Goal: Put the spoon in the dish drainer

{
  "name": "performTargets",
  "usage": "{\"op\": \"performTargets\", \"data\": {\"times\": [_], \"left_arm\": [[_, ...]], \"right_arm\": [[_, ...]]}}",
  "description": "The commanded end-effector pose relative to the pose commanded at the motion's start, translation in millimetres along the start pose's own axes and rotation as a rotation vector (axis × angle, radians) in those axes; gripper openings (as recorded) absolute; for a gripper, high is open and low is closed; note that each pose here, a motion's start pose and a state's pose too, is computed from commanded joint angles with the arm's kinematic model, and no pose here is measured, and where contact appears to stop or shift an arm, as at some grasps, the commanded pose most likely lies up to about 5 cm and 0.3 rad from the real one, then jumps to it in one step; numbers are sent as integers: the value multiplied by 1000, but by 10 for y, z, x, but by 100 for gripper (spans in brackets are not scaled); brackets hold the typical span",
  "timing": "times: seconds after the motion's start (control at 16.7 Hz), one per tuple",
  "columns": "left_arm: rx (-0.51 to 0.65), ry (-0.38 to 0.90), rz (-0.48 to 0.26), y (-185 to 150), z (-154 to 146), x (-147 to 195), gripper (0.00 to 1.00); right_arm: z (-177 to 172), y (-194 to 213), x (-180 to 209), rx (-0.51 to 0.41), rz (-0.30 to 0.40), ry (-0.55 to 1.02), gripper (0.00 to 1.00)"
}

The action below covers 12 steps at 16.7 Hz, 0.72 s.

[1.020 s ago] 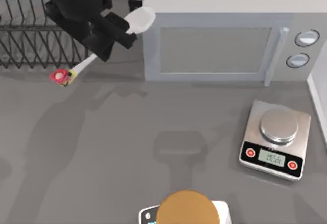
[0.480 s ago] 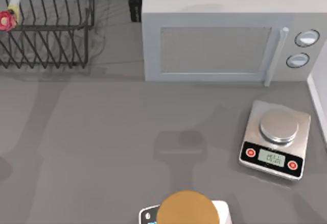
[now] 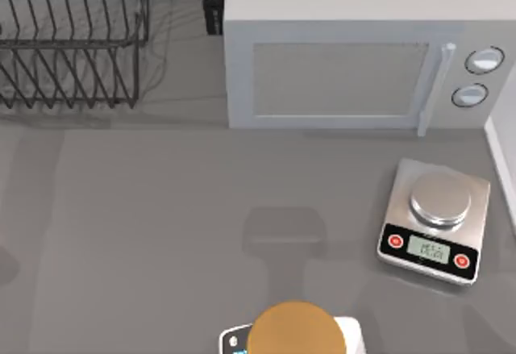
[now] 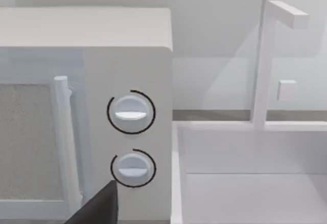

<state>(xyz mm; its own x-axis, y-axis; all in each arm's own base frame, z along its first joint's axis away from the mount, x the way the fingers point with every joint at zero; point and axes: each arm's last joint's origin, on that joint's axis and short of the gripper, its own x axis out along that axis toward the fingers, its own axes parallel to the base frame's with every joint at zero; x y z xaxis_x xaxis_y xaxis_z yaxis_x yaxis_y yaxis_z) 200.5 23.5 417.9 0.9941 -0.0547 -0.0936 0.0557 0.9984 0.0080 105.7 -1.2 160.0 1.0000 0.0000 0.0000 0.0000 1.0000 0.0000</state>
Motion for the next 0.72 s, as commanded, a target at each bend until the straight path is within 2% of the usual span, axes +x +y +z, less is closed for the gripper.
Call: {"op": "performTargets", "data": {"times": [0.18,0.42,0.6,0.72], "left_arm": [[-9,-89,33,44,-16,-183,0],[-10,-94,35,46,-18,-194,0],[-7,-93,31,46,-15,-147,0],[-8,-92,28,73,-45,27,0]], "right_arm": [[0,0,0,0,0,0,100],[0,0,0,0,0,0,100],[0,0,0,0,0,0,100],[0,0,0,0,0,0,100]]}}
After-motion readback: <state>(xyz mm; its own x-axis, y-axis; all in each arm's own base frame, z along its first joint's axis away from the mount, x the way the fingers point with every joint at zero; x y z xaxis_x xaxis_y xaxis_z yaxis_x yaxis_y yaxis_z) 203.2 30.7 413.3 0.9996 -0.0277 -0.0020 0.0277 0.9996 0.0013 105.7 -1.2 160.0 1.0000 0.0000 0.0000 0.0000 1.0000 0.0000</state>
